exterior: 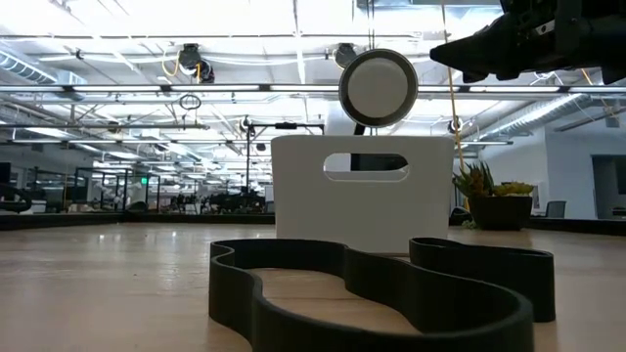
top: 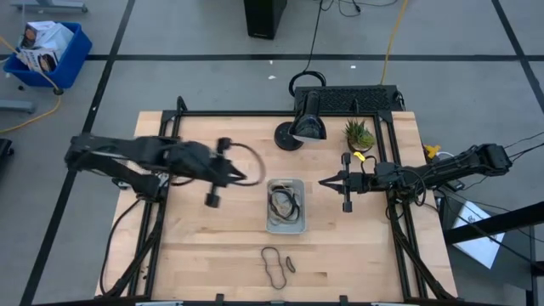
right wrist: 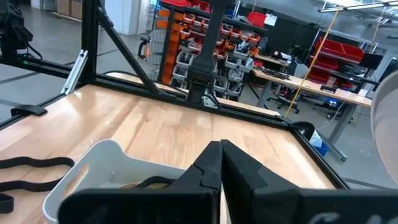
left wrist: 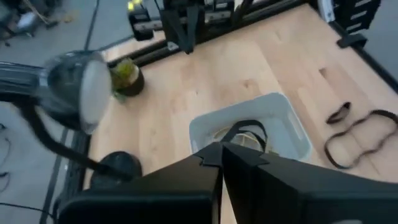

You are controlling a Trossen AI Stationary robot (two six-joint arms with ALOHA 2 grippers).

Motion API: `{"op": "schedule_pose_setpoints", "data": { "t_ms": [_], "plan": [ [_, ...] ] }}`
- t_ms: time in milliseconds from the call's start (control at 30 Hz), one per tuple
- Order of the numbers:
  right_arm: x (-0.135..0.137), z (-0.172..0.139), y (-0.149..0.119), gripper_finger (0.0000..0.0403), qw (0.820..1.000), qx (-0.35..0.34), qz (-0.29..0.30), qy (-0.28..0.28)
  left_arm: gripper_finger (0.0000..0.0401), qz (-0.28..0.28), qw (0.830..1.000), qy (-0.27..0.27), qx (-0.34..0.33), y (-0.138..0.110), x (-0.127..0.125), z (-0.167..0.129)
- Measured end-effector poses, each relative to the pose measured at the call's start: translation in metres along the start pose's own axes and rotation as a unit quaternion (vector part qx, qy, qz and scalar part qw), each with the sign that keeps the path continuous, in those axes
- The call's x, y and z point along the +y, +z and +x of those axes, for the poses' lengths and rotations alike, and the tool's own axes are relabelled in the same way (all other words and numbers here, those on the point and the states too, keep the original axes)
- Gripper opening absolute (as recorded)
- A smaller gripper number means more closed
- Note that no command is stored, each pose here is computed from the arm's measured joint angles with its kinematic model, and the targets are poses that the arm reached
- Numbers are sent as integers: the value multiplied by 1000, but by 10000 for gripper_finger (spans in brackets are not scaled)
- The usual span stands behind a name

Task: Pick and place rubber bands into bin
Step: Put the black rubber band into the gray container

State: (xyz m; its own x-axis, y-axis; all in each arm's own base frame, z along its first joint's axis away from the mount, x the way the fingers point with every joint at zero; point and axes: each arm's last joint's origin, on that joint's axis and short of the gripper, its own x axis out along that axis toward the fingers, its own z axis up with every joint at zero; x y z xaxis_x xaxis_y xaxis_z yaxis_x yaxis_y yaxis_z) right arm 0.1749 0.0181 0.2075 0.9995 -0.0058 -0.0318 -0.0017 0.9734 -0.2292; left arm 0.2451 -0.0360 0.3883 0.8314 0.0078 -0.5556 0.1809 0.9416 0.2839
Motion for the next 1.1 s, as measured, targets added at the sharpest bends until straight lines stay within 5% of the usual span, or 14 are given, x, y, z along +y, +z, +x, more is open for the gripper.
{"op": "schedule_pose_setpoints", "data": {
  "t_ms": [167,300,633,1100],
  "plan": [
    [0,0,0,0,1000,0,0,0,7,-10,998,-2,-67,-15,-7,-53],
    [0,0,1,0,1000,-3,0,0,4,-38,989,18,-140,-45,-16,-68],
    [0,0,2,0,1000,-11,4,-1,3,-49,967,31,-247,-130,-42,-32],
    [0,1,2,0,1000,-11,4,-1,1,-86,939,-10,-333,-208,-68,13]
  ]
}}
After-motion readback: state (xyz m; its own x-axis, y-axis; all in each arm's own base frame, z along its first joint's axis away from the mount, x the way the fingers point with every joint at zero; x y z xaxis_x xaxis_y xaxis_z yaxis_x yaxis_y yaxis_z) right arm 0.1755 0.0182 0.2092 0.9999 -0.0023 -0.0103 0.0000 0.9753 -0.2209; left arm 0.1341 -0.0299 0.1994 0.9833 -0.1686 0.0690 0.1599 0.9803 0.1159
